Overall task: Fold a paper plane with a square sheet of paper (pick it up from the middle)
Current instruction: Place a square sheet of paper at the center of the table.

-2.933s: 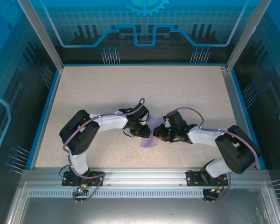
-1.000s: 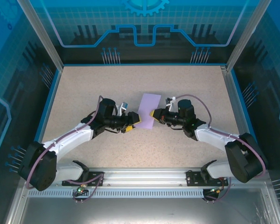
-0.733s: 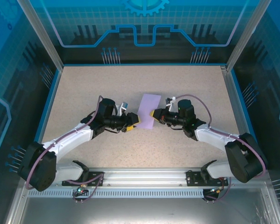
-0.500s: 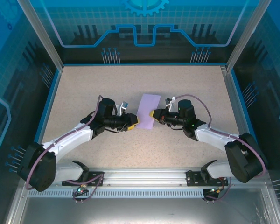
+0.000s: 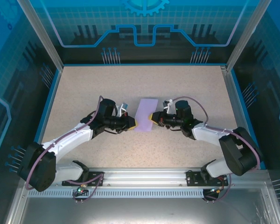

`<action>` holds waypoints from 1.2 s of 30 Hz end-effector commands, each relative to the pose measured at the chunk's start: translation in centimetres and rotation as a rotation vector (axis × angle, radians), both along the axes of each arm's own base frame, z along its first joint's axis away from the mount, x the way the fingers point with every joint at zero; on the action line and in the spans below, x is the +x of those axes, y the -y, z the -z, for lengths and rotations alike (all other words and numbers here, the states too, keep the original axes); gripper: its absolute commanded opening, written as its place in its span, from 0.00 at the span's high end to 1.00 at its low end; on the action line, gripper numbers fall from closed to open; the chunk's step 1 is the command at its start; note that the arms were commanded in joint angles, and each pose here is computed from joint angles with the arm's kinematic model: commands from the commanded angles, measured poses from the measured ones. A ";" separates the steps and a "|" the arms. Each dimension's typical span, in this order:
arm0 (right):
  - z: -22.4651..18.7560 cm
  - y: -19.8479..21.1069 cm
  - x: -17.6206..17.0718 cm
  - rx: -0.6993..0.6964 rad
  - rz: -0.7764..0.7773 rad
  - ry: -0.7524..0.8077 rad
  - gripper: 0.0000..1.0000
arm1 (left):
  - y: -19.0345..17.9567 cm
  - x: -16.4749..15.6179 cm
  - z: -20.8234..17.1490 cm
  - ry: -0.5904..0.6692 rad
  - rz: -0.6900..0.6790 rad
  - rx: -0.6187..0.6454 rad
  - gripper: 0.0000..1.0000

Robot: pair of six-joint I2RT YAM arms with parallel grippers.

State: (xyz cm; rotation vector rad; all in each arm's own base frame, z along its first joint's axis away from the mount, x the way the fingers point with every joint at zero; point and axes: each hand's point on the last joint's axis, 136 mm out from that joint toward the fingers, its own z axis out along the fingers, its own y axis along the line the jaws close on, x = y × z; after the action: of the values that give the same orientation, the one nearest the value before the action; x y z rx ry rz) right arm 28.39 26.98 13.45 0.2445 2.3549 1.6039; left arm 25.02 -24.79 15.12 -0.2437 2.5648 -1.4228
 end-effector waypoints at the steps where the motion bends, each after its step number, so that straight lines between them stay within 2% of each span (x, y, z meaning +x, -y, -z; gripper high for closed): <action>1: 0.5 -0.8 -0.3 -0.006 -0.048 0.010 0.91 | -0.4 -0.8 1.6 -0.027 0.008 0.051 1.00; 12: 5.5 0.2 -1.4 -0.195 -0.106 -0.067 0.76 | 1.3 -1.6 6.1 -0.078 0.029 0.203 0.96; 18: 7.5 2.4 -2.0 -0.348 -0.131 -0.098 0.61 | 2.6 -1.9 8.4 -0.095 0.059 0.289 0.96; 22: 7.8 3.8 -2.3 -0.424 -0.140 -0.095 0.56 | 3.6 -1.8 9.2 -0.105 0.080 0.307 0.96; 25: 7.9 5.2 -2.3 -0.497 -0.133 -0.091 0.53 | 4.4 -1.5 9.3 -0.104 0.093 0.309 0.95; 36: 8.7 8.8 -2.1 -0.626 -0.098 -0.100 0.50 | 6.8 -1.7 10.7 -0.126 0.142 0.326 0.94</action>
State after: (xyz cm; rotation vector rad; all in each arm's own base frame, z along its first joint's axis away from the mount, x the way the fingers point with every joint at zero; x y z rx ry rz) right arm 25.85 19.66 4.03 0.0888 2.8386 0.9091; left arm 22.97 -30.74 4.02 -0.1487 2.9299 -1.0385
